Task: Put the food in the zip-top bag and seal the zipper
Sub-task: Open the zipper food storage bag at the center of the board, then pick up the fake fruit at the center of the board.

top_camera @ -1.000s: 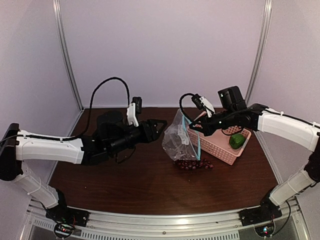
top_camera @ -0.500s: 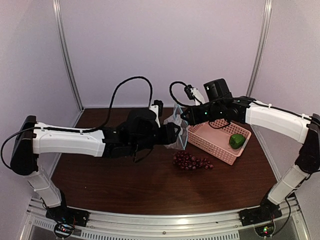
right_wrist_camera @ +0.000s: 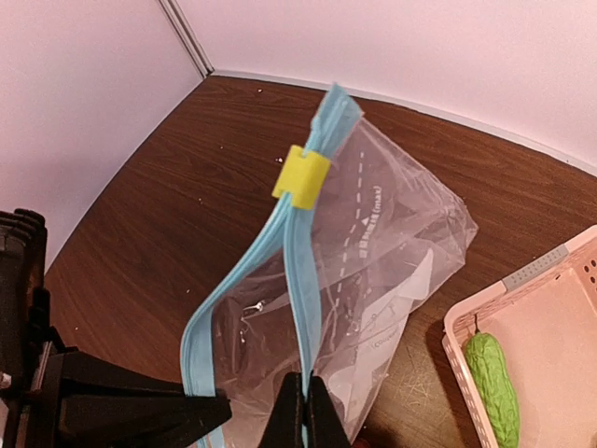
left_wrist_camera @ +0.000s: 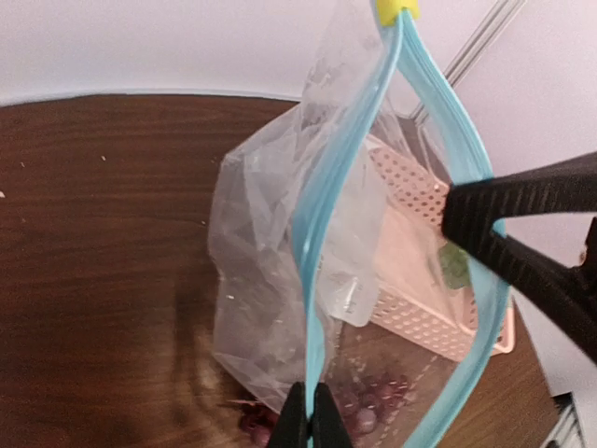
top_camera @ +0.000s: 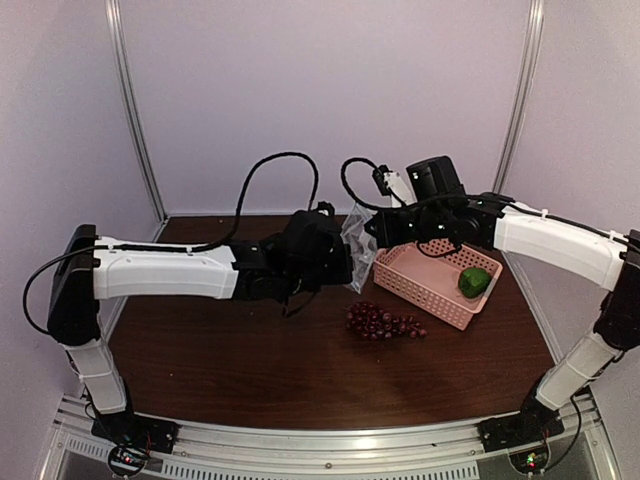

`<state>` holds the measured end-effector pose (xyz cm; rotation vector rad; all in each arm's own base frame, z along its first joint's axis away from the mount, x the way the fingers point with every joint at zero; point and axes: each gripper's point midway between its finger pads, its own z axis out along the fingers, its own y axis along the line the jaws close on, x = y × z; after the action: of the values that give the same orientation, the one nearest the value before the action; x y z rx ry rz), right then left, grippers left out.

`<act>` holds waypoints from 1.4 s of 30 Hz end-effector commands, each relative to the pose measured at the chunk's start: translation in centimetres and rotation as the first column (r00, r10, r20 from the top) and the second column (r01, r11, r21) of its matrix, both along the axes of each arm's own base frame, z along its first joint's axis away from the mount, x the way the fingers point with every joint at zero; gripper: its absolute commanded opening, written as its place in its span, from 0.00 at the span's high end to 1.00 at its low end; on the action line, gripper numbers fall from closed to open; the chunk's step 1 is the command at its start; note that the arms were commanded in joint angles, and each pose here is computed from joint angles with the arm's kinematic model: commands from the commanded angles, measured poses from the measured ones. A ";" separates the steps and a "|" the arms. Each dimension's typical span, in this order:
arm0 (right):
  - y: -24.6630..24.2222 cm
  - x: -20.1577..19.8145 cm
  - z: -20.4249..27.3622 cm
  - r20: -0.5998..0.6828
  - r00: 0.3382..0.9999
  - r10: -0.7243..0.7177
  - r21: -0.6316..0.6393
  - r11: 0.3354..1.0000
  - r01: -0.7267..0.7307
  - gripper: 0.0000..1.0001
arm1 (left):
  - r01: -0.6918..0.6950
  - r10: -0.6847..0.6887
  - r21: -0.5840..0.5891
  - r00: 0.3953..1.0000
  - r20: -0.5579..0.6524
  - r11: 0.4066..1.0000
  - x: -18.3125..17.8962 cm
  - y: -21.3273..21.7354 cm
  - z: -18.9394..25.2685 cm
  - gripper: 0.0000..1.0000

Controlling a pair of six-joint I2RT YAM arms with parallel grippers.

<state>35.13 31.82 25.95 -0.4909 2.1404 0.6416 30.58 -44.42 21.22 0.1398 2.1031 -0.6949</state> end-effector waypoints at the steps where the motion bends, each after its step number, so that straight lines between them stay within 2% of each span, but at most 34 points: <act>1: -2.0 1.1 0.9 0.077 0.992 -0.104 -0.063 0.992 0.109 1.00 | -0.119 0.116 0.055 0.992 0.050 0.991 1.3 2.9 2.1 1.00; 6: -3.4 1.6 -0.7 0.095 0.984 -0.152 -0.146 0.976 0.165 1.00 | -0.188 0.173 0.130 0.978 0.116 0.974 1.6 5.9 3.4 1.00; 11: -5.0 2.4 -1.1 0.118 0.968 -0.222 -0.220 0.944 0.244 1.00 | -0.254 0.235 0.181 0.965 0.118 0.950 2.0 8.0 2.6 1.00; 14: -4.2 2.0 -1.1 0.094 0.979 -0.179 -0.209 0.958 0.196 1.00 | -0.261 0.241 0.173 0.962 0.127 0.950 2.0 8.4 2.7 1.00; 16: -2.3 0.9 -1.2 0.059 0.996 -0.070 -0.163 0.983 0.079 1.00 | -0.240 0.219 0.162 0.966 0.139 0.957 2.0 8.0 2.9 1.00; 18: 0.4 -1.1 -0.9 0.028 0.994 0.109 -0.085 0.991 -0.106 0.88 | -0.221 0.200 0.151 0.969 0.143 0.963 2.0 7.5 3.0 1.00; 20: 1.6 -2.6 -0.1 0.025 0.975 0.221 -0.047 0.975 -0.219 0.76 | -0.203 0.180 0.162 0.973 0.147 0.966 2.0 7.2 3.1 1.00; 24: -0.3 -3.3 2.4 0.085 0.952 0.293 -0.079 0.955 -0.287 0.56 | -0.200 0.173 0.210 0.975 0.140 0.957 2.1 8.2 3.0 1.00; 27: -2.1 -4.9 2.9 0.111 0.903 0.415 -0.066 0.910 -0.410 0.41 | -0.202 0.176 0.239 0.976 0.125 0.950 2.2 9.9 2.8 1.00; 29: -2.8 -6.7 1.2 0.115 0.837 0.534 -0.121 0.844 -0.522 0.39 | -0.196 0.171 0.254 0.978 0.116 0.947 2.1 10.9 2.5 1.00; 33: -4.2 -8.5 -5.6 -0.001 0.772 0.636 -0.249 0.747 -0.616 0.34 | -0.179 0.158 0.306 0.983 0.092 0.935 1.5 12.8 1.9 1.00; 36: -4.7 -8.4 -9.8 -0.065 0.757 0.650 -0.299 0.711 -0.637 0.29 | -0.169 0.152 0.363 0.985 0.077 0.916 0.9 14.5 1.7 1.00; 40: -4.6 -7.2 -13.0 -0.114 0.750 0.651 -0.346 0.682 -0.644 0.25 | -0.152 0.143 0.406 0.988 0.051 0.901 0.0 16.4 1.5 1.00; 42: -4.3 -7.0 -14.9 -0.160 0.729 0.665 -0.373 0.643 -0.669 0.21 | -0.154 0.154 0.435 0.987 0.036 0.887 -0.4 17.6 1.1 1.00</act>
<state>27.76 27.33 13.10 -1.4391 2.1052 0.6499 31.23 -29.38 23.29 0.1661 2.1503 -0.1957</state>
